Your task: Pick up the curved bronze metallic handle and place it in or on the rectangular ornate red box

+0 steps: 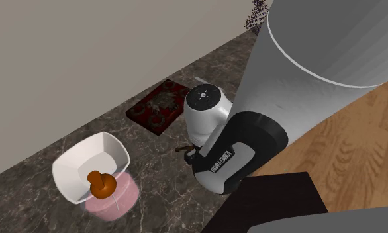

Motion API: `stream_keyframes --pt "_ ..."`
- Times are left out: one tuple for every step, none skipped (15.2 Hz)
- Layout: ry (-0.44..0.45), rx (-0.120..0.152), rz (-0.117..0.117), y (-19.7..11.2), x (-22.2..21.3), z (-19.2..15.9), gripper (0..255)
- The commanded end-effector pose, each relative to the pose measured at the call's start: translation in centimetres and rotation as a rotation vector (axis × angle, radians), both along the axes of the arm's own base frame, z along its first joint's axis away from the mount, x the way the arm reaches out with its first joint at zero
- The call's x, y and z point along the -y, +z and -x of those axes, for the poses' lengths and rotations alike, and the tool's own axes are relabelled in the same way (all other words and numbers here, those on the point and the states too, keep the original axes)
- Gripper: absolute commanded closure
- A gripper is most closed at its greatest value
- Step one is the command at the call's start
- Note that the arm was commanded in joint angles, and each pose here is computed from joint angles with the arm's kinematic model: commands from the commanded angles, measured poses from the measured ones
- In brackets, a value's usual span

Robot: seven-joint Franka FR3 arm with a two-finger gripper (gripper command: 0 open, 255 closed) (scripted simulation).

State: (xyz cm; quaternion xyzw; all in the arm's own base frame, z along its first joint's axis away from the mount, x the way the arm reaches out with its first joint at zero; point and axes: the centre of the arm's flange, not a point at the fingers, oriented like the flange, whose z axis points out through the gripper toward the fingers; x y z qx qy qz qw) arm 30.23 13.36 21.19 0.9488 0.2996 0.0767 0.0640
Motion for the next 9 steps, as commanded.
stream_keyframes --pt "0.000 0.000 0.000 -0.02 -0.01 -0.02 0" --pt "0.000 0.000 0.000 -0.02 -0.01 -0.02 0" --pt "0.000 0.000 0.000 -0.02 -0.01 -0.02 0" --pt "0.000 0.000 0.000 -0.02 -0.01 -0.02 255" --pt "0.000 0.000 0.000 -0.02 -0.01 -0.02 255" --pt "0.000 0.000 0.000 -0.02 -0.01 -0.02 255" --pt "0.000 0.000 0.000 -0.02 -0.01 -0.02 255" --pt "0.000 0.000 0.000 -0.02 -0.01 -0.02 255" --pt "0.000 0.000 0.000 -0.02 -0.01 -0.02 255"
